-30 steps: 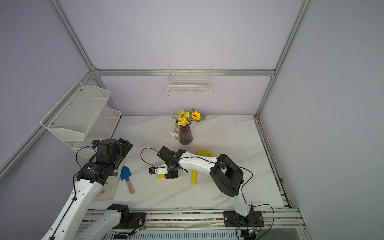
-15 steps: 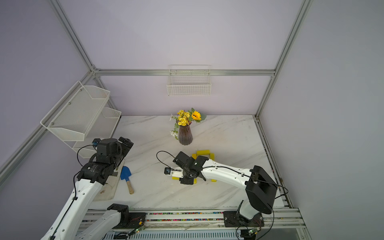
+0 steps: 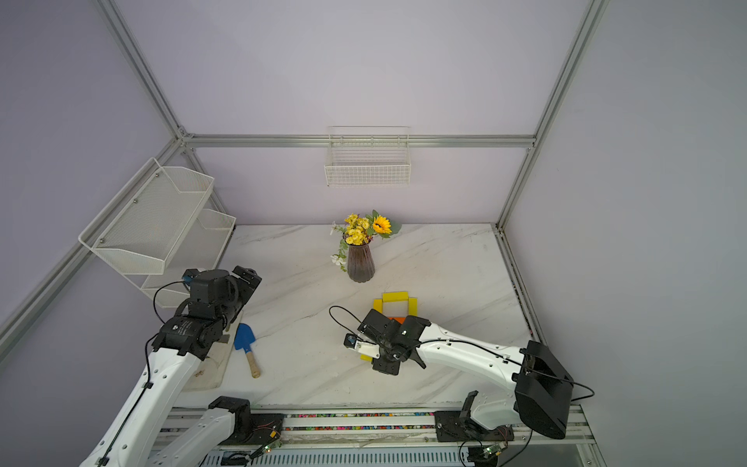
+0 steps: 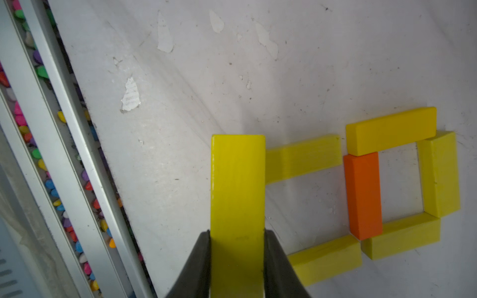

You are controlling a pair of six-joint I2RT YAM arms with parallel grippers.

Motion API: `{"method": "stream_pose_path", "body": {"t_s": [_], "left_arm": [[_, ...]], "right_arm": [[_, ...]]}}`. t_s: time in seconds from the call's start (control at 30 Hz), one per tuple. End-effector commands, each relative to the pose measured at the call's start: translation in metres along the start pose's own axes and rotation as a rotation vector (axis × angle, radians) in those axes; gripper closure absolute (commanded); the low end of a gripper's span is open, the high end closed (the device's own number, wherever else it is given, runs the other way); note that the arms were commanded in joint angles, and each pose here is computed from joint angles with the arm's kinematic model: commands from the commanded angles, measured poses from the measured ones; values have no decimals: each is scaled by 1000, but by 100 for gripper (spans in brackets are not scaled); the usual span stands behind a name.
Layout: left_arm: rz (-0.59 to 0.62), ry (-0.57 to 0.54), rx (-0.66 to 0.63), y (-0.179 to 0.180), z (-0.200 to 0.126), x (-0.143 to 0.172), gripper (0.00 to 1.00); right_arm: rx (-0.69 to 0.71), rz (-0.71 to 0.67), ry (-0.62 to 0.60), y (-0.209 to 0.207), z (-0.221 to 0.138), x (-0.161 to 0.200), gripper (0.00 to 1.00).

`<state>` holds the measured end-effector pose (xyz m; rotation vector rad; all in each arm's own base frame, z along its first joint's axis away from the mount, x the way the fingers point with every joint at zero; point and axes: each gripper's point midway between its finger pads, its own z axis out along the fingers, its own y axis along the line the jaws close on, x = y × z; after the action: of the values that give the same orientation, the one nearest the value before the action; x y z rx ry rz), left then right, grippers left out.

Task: Assemble the number 8 with building blocks
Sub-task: Assemble the building block at the center of the board.

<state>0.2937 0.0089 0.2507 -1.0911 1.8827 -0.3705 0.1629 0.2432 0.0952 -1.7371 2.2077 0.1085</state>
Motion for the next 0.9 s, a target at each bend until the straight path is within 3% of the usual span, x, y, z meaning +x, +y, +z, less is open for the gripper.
{"method": "stream_pose_path", "body": {"t_s": [0.0,0.33,0.87], "left_arm": [[0,-17,42,-9,0,-5,0],[-4,-10,51,-10,4,-2,0],[-8,-13,48,-9,8,-1,0]], "right_arm": [[16,-4,77,3,1,26,79],[8,8,164,9,4,56,76],[-9,-49,207,13,37,64,71]]}}
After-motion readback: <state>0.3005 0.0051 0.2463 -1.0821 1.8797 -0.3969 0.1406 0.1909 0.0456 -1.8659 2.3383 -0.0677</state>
